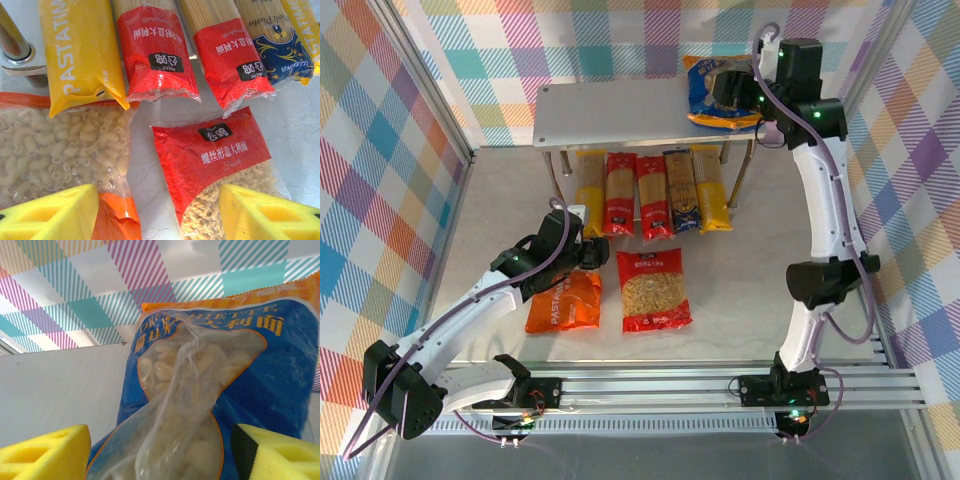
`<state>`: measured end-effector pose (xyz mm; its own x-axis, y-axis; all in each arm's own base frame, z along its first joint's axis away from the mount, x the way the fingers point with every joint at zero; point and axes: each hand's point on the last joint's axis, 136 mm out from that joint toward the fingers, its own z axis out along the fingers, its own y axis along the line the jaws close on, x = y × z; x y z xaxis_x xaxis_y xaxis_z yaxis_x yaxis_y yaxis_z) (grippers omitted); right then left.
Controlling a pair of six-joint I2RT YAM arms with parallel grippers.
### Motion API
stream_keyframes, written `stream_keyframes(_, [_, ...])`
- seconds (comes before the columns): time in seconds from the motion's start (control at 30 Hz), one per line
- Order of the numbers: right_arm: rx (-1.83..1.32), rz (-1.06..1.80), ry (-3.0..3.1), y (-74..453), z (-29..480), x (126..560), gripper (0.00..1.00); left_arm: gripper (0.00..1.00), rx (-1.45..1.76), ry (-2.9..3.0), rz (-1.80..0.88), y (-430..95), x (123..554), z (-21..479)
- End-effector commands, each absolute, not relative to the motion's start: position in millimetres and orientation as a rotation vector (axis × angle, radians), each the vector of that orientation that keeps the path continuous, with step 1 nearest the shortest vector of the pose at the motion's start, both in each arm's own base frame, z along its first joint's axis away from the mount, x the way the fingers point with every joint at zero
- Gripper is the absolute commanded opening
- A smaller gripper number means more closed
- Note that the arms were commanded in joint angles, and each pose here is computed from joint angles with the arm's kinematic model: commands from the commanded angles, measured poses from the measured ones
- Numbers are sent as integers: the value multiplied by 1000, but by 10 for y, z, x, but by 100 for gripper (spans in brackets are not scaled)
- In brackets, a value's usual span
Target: Place and organize the pasta boxes and bags onto the shelf
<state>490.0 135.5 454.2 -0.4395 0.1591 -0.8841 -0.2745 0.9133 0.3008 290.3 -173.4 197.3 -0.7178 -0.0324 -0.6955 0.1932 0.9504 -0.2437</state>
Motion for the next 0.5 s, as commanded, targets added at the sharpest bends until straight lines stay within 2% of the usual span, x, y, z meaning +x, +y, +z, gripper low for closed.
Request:
stream_keyframes(0.0, [-107,472,1854,1297,4939,4624,73,65,119,2334,-381,-1715,2875,2013])
stream_keyframes(0.13, [-77,431,1872,1197,4847,4494,71,65,122,2333,-386,-1725,2872,2023])
stream_keyframes(0.17, [-70,421,1884,1177,4799,4477,67,65,120,2333,-385,-1721,2874,2025])
stream_keyframes(0.3, [-37,374,1923,1090,4634,4441,30,64,121,2332,-388,-1720,2866,2031])
stream_keyframes(0.33, [-29,364,1925,1071,4608,4439,25,64,121,2332,-389,-1720,2866,2034])
stream_keyframes(0.47, [-15,343,1936,1043,4526,4476,23,64,123,2334,-390,-1715,2854,2038])
